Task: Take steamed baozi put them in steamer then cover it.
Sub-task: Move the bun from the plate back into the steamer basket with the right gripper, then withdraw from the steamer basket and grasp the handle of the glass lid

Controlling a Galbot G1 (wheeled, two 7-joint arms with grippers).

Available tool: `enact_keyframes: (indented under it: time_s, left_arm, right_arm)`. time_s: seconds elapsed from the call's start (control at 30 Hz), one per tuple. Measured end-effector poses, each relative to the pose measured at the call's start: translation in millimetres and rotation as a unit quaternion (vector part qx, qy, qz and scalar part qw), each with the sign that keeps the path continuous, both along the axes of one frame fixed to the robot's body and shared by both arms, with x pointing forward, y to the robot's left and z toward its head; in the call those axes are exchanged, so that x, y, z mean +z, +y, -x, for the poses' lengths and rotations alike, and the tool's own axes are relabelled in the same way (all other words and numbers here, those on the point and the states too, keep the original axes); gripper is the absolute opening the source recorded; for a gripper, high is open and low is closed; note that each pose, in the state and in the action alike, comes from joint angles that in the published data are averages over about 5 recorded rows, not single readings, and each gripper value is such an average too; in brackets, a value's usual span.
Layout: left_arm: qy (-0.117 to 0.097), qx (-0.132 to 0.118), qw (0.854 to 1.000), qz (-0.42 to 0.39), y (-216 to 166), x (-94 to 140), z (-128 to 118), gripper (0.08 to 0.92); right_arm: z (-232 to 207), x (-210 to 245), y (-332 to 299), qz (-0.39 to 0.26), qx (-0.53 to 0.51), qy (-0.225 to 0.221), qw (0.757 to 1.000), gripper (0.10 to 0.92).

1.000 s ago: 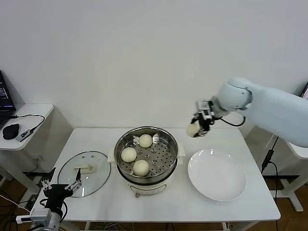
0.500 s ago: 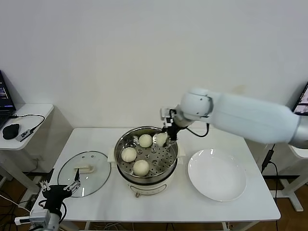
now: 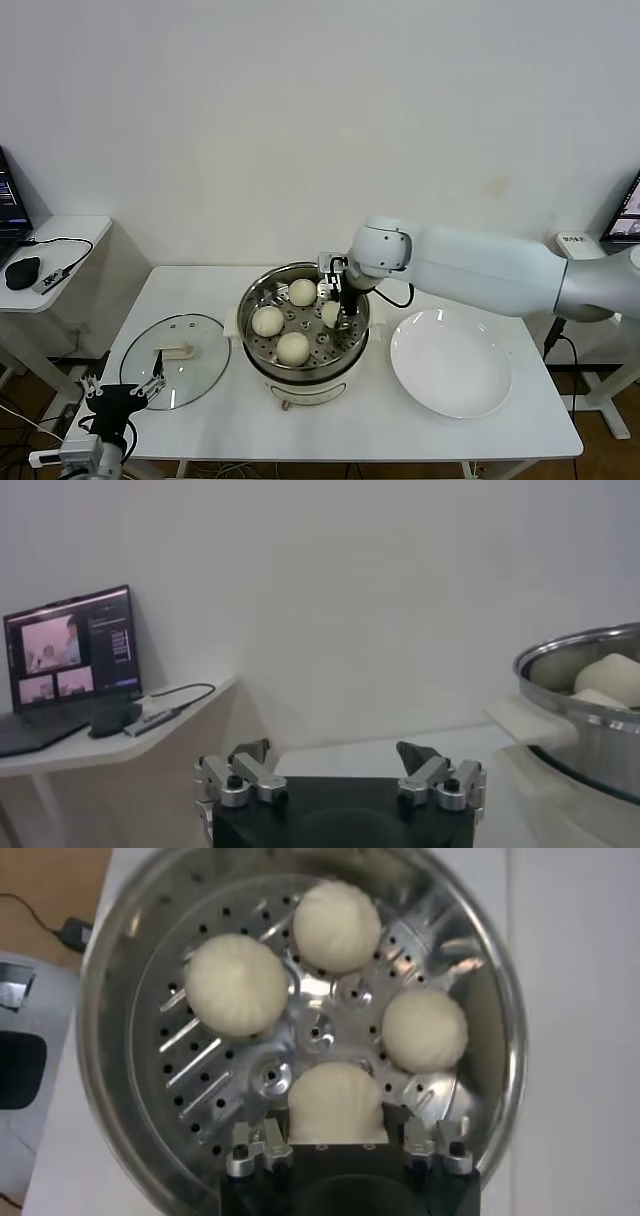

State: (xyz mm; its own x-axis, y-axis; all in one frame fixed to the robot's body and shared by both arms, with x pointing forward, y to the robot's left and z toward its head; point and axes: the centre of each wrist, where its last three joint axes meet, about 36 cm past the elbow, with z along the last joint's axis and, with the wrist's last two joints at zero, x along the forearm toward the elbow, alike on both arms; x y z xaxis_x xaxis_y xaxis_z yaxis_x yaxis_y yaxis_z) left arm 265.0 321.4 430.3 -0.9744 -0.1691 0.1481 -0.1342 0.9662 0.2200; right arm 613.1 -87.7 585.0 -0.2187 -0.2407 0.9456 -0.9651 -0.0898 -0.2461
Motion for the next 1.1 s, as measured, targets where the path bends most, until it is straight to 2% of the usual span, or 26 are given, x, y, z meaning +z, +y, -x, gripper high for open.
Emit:
enact_keyframes:
  time_s: [0.1,0.33,0.43,0.8,0.97,1.1]
  left_arm:
    - [0.000,-0.001,1.000,0.000,-0.6,-0.2,-0.5,0.823]
    - [0.000,-0.001,1.000,0.000,-0.4,-0.4,-0.7,0.823]
    - [0.000,-0.002,1.000,-0.001,-0.2,-0.2,-0.9,0.823]
    - [-0.002,-0.003,1.000,0.002,-0.5,0.9,-1.3,0.823]
    - [-0.006,-0.001,1.000,0.003,0.4,-0.9,-2.6,0.823]
    - [-0.008,0.001,1.000,0.006,0.4,-5.0,-3.4,0.823]
  right_arm:
    - [1.0,-4.2,1.3,0.001,0.000,0.003,1.000,0.609]
    - [3.6,-0.6,1.8,-0.004,-0.001,0.002,1.000,0.780]
    - [4.7,6.1,-0.1,-0.009,-0.003,-0.003,1.000,0.816]
    - [21.9,33.9,-20.8,-0.067,-0.002,-0.030,0.997,0.823]
    - [39.8,33.9,-39.2,-0.137,-0.019,-0.071,0.988,0.823]
    - [55.8,19.3,-60.2,-0.212,-0.047,-0.116,0.969,0.823]
